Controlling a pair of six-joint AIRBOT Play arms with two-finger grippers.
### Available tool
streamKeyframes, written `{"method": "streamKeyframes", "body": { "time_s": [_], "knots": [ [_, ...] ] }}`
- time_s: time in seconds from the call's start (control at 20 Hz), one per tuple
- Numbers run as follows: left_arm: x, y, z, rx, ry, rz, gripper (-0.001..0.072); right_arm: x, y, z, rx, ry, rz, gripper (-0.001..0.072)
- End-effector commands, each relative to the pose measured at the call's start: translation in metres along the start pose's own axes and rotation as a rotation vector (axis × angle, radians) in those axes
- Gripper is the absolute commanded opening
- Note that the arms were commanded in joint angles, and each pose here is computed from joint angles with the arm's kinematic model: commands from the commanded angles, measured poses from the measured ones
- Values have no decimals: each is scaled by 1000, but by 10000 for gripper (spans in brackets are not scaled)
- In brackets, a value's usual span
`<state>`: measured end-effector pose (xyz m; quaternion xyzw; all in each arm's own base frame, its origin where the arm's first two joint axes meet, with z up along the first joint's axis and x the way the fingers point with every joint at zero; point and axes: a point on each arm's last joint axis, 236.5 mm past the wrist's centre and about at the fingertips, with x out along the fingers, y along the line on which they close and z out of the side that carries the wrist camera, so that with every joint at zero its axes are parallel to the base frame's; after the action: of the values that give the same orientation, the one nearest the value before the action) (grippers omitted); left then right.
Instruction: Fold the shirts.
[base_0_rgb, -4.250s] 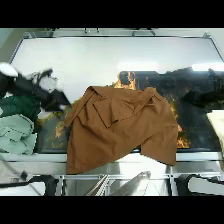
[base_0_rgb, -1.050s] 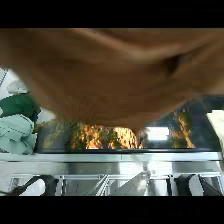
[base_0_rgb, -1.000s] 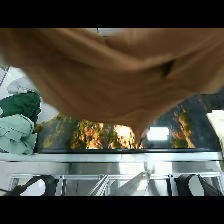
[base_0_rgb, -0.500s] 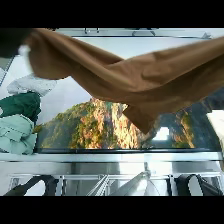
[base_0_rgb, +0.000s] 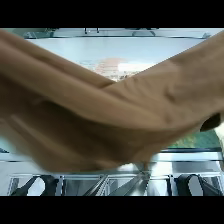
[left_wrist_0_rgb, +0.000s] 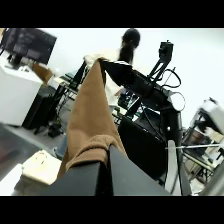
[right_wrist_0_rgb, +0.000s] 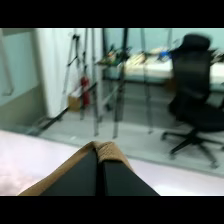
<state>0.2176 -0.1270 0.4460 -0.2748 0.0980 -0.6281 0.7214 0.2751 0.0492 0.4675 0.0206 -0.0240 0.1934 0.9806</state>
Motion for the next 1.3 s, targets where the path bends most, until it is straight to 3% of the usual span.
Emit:
{"method": "streamKeyframes", "body": {
  "time_s": [0.0,0.35,0.4,0.45,0.5,0.55,0.6,0.8,0.9,0.95,1.0,1.1,1.25],
  "knots": [
    [10,95,-25,-168,109,89,26,54,-27,-66,162,143,145,19],
    [-2,368,-157,-743,202,219,25,238,-111,-314,319,461,19,20],
    [-13,398,-176,-809,195,217,69,256,-112,-350,347,514,35,20],
    [-25,421,-187,-860,176,210,280,269,-112,-377,377,557,53,22],
    [-35,439,-190,-907,144,185,340,278,-113,-396,413,591,70,105],
    [-45,450,-188,-922,113,164,340,283,-116,-403,448,607,78,364],
    [-59,461,-182,-917,89,165,340,282,-121,-401,491,614,75,509],
    [-118,471,-149,-918,60,259,339,231,-140,-378,590,692,128,497],
    [-145,458,-168,-988,216,359,339,193,-142,-382,685,787,179,482],
    [-161,451,-191,-1035,336,457,339,171,-138,-390,739,850,215,359],
    [-176,450,-211,-1061,423,577,339,150,-135,-400,797,900,235,324],
    [-202,444,-239,-1082,515,779,339,109,-133,-429,925,979,207,325],
    [-210,411,-277,-1126,609,857,339,31,-140,-485,1035,1093,24,328]
  ]
}}
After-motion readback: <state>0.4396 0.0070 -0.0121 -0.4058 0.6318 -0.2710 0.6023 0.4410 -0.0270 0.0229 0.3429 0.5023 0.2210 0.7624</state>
